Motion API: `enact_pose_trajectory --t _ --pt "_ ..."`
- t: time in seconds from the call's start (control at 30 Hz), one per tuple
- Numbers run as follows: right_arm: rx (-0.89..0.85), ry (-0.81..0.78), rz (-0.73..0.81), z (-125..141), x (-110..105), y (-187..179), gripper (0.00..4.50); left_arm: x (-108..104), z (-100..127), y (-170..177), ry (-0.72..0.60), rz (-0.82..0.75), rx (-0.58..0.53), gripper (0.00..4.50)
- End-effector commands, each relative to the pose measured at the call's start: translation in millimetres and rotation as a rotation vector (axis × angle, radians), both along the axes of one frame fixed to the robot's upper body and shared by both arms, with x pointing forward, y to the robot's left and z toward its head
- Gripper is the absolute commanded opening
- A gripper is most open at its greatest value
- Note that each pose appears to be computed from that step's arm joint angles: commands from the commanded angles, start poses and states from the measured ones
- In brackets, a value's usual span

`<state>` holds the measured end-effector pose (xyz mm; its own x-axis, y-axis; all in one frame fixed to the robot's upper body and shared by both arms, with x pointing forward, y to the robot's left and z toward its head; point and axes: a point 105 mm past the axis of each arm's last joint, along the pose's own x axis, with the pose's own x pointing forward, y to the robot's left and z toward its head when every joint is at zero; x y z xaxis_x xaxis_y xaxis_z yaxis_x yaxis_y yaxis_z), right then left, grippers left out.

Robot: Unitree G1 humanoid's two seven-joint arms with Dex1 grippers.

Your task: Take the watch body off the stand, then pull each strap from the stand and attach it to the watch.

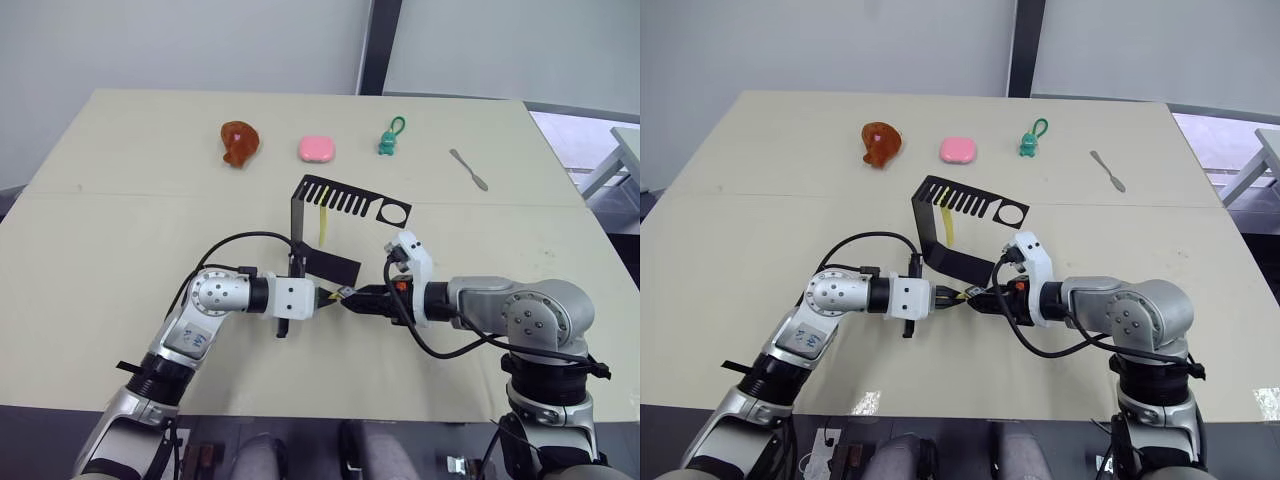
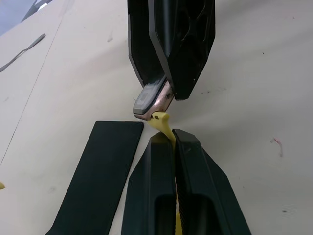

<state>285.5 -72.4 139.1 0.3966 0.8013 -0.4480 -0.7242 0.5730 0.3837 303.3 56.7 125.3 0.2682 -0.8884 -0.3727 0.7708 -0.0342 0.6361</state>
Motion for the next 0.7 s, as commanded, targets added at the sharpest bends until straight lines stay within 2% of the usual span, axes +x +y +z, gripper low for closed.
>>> enact_pose_trajectory --t 0.03,0.7 --pt "0.01 -0.019 0.141 2.0 -15.4 26.0 1.51 -12.4 32.0 -25.6 -0.095 -0.119 -0.091 0.0" --pt "-0.004 -0.029 0.148 9.6 -14.6 24.3 1.51 -6.7 35.2 -20.5 -0.102 -0.115 -0.071 0.0"
